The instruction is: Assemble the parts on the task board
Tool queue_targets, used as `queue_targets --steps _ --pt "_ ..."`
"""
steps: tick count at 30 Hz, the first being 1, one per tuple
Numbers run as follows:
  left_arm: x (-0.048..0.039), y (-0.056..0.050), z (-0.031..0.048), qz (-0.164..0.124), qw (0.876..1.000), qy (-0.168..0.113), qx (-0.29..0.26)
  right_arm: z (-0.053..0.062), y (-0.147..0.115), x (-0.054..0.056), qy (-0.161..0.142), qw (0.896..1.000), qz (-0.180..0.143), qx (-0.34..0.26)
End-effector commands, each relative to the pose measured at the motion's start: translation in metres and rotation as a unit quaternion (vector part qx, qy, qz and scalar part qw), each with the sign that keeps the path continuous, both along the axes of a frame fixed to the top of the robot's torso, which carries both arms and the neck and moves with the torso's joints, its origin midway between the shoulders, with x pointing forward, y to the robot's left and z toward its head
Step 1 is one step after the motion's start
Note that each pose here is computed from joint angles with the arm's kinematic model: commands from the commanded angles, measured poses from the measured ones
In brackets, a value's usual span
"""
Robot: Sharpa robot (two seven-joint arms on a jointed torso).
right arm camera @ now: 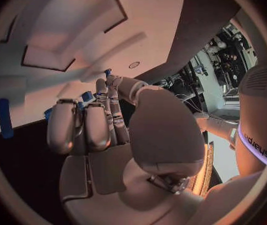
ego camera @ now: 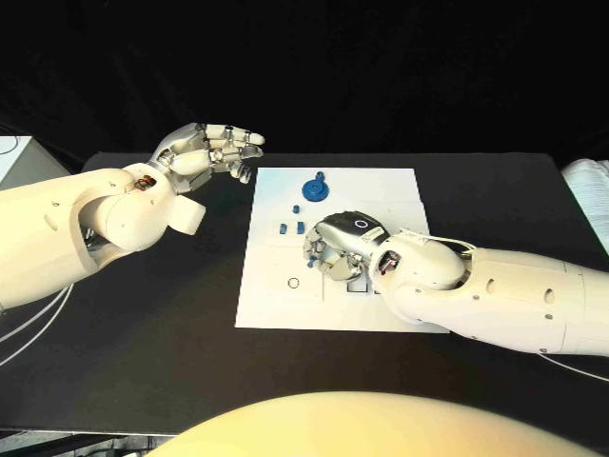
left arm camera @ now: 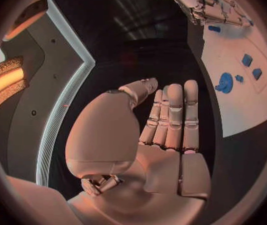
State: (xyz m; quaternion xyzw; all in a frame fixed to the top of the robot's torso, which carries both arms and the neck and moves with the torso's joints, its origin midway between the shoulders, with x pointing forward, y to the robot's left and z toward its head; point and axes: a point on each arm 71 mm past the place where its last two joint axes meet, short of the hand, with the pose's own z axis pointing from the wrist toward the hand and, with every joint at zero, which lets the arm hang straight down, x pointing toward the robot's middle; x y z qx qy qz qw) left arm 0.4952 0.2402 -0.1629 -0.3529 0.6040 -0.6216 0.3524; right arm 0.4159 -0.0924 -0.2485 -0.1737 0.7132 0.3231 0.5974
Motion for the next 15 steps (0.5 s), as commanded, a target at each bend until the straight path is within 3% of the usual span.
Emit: queue_targets --steps 1,15 --pt "-0.0009 -0.0019 0.0007 -0.01 1.0 -0.001 -0.003 -0.0029 0.001 -0.0007 0.002 1.0 0.004 -0.013" --pt "-0.0011 -0.0014 0.0007 -0.01 1.0 0.0 -0.002 -0.0068 0.0027 -0.0016 0.005 1.0 0.009 -0.021"
